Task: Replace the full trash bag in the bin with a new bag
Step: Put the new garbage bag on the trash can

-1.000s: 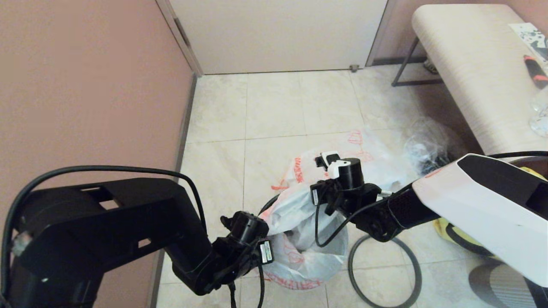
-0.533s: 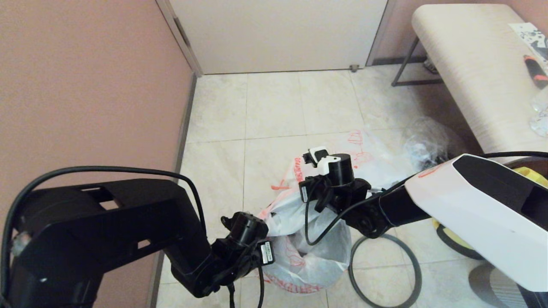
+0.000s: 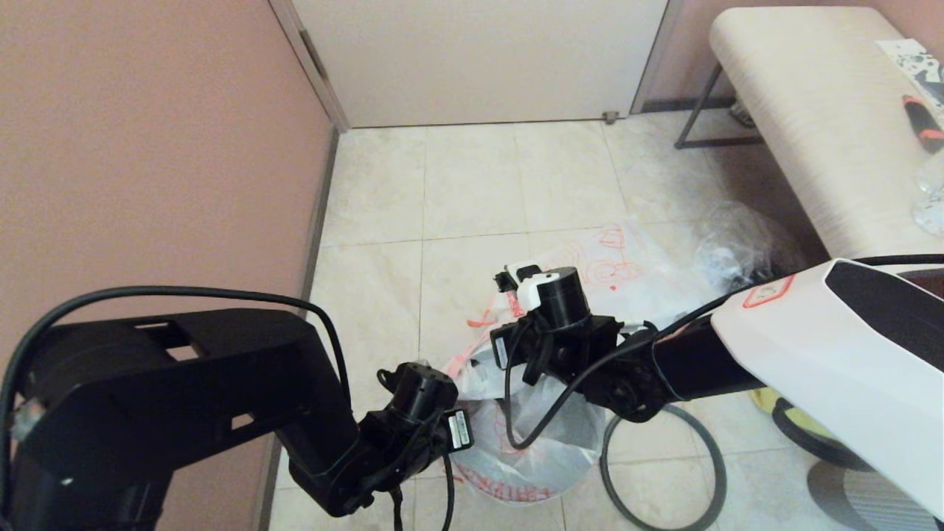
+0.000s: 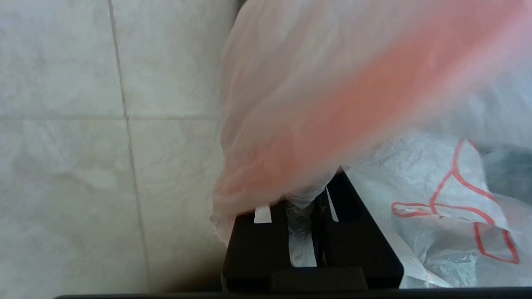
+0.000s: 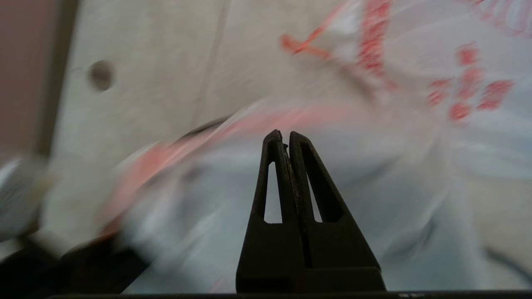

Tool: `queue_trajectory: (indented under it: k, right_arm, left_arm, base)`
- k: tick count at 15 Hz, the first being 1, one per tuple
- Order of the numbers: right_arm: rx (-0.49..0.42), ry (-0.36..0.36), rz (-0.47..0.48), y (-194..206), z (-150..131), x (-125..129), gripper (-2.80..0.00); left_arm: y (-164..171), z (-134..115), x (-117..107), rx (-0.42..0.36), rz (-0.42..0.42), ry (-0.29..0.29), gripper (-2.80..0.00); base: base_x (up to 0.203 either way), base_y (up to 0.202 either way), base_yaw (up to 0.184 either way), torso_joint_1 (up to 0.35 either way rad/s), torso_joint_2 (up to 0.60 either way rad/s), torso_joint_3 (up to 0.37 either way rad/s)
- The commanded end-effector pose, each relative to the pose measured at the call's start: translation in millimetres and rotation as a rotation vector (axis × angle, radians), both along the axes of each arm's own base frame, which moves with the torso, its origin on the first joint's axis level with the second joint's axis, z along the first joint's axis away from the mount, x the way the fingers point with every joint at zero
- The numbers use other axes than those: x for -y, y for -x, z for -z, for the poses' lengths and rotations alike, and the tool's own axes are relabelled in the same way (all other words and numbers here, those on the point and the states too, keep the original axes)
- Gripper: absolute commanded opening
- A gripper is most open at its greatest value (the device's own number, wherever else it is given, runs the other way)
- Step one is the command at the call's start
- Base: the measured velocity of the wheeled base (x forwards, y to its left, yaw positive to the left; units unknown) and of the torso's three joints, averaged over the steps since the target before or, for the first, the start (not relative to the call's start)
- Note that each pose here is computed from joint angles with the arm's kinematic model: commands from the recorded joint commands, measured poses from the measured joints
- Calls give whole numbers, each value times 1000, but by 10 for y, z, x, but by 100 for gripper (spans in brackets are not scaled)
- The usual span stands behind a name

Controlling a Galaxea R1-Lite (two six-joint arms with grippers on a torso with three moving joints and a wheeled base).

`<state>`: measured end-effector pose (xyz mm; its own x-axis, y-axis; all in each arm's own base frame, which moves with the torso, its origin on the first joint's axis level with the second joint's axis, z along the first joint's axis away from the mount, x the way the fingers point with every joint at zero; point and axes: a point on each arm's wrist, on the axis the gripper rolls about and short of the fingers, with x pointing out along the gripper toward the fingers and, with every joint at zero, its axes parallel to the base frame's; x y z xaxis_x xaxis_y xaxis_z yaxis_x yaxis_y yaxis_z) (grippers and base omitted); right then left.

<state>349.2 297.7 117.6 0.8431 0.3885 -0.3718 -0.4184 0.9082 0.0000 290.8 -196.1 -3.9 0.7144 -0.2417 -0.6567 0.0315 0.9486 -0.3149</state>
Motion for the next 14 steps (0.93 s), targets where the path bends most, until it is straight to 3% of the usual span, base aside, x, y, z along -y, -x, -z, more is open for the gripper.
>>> queue_trajectory:
  k: [1,5,10,14]
  right_arm:
    - [-5,-26,-28,186,-104,-75,-280]
    - [-72,-9,-56,210,251,-142,-280]
    - [-97,-67,-126,-104,314,54,-280]
    - [-96,-68,-133,-226,338,123,-280]
  left_arm:
    - [11,-24,-11,11,-4,10,-280]
    - [11,-18,-18,12,-6,10,-280]
    - [39,-5,-33,6,5,16,-280]
    - [76,-58,-71,18,44,70,-280]
  base:
    - [0,0,0,0,0,0]
    - [0,0,0,0,0,0]
    - [0,0,0,0,0,0]
    - [0,0,0,0,0,0]
